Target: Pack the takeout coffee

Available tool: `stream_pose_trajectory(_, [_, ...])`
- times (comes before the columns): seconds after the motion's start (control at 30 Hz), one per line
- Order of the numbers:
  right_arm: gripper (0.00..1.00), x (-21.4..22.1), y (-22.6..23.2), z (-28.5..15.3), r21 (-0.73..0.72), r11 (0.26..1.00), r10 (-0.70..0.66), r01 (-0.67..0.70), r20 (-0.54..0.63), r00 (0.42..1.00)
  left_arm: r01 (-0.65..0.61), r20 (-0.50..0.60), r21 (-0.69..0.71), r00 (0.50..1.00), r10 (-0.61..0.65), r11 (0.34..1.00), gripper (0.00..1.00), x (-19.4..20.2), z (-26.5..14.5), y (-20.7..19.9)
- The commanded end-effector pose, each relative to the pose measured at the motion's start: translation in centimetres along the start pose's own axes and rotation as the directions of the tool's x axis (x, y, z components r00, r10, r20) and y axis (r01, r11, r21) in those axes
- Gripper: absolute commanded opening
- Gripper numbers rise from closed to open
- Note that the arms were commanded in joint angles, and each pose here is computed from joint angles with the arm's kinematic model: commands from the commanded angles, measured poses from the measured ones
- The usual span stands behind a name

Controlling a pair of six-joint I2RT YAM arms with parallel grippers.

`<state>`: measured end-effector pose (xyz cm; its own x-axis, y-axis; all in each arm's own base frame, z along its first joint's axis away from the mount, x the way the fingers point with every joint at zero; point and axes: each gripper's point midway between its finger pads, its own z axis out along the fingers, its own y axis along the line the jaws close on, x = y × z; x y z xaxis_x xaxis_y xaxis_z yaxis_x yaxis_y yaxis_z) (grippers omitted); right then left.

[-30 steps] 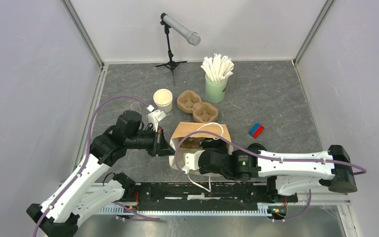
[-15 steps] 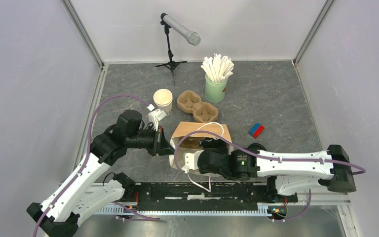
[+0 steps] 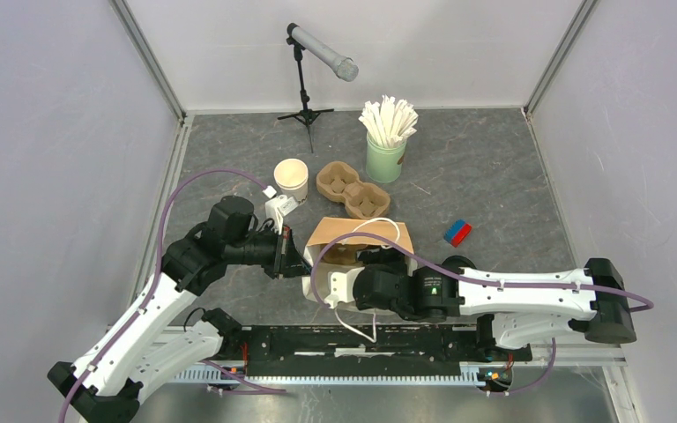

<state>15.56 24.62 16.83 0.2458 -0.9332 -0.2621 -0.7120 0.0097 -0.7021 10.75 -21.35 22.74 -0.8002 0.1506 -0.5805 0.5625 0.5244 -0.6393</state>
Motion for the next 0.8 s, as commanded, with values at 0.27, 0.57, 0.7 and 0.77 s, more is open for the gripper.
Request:
stream_pose_trajectory(0.27, [0.55,-0.5,-2.1,-1.3,0.044,0.998,0.042,-0.043,0.019,0.999,-0.070,0.040,0.027,0.997,0.069,0.997,0.02,-1.3,-0.5,-1.0])
stream_pose_trajectory(0.57, [0.55,-0.4,-0.7,-0.6,0.008,0.999,0.042,-0.043,0.044,0.998,-0.081,0.041,0.037,0.996,0.079,0.996,0.02,-1.4,-0.6,-1.3])
stream_pose_trajectory(0.7, [0.55,-0.3,-0.1,-0.1,0.000,0.999,0.042,-0.042,0.051,0.998,-0.085,0.037,0.042,0.996,0.083,0.996,0.02,-1.3,-0.6,-1.3])
stream_pose_trajectory(0.77, [0.55,-0.1,0.2,0.1,-0.004,0.999,0.040,-0.040,0.041,0.998,-0.086,0.036,0.045,0.996,0.084,0.995,0.02,-1.2,-0.6,-1.4])
